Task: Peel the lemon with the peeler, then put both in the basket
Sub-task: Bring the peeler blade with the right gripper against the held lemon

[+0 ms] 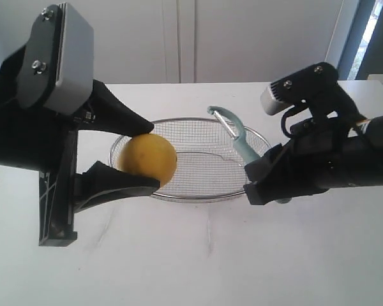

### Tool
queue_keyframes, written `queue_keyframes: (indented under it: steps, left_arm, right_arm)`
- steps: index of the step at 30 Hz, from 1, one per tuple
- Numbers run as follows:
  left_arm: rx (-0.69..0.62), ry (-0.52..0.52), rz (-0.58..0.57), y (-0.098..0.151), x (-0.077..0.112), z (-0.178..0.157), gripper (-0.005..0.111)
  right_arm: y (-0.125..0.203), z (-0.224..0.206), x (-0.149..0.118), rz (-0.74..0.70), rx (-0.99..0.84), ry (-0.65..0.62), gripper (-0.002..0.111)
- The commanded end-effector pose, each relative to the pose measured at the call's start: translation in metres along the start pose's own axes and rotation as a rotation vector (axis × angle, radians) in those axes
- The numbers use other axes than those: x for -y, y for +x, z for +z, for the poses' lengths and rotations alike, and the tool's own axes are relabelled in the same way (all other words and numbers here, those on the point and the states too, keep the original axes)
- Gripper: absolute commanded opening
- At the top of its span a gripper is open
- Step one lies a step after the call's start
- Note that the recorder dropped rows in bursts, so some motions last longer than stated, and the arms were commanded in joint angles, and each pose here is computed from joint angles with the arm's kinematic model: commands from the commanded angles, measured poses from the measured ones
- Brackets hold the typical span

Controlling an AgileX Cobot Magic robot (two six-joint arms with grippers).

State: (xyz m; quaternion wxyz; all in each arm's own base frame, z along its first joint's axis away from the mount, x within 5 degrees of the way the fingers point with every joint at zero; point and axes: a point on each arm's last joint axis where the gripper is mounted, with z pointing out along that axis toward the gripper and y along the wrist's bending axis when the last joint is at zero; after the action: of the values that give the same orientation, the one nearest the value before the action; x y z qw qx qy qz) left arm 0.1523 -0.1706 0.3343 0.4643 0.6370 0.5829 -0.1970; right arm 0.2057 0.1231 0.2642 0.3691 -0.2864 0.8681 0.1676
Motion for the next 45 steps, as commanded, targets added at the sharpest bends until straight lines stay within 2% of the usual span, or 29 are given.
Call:
queue_keyframes:
  steps: [1, 9, 22, 29, 34, 42, 45]
  left_arm:
    - [0.027, -0.048, -0.032, -0.002, -0.003, -0.002, 0.0]
    - [0.029, -0.092, -0.032, -0.002, -0.007, -0.002, 0.0]
    - [0.029, -0.127, -0.035, -0.002, -0.01, -0.002, 0.0]
    - [0.002, -0.2, -0.057, 0.01, -0.012, 0.002, 0.0]
    - [-0.005, -0.269, -0.085, 0.016, -0.015, 0.003, 0.0]
    - [0.008, -0.272, -0.132, 0.018, -0.015, 0.005, 0.0]
    - [0.02, -0.257, -0.214, 0.021, -0.017, 0.013, 0.0]
  right_arm:
    - [-0.005, 0.0, -0.007, -0.007, 0.003, -0.089, 0.0]
    - [-0.006, 0.002, -0.019, -0.037, 0.015, -0.229, 0.0]
    - [0.0, 0.028, -0.028, 0.175, -0.074, -0.4, 0.0]
    - [-0.005, 0.032, -0.035, 0.197, -0.114, -0.522, 0.0]
    - [-0.008, 0.032, -0.035, 0.201, -0.105, -0.527, 0.0]
    - [-0.009, 0.032, -0.035, 0.211, -0.094, -0.517, 0.0]
    - [-0.009, 0.033, -0.034, 0.213, -0.088, -0.505, 0.0]
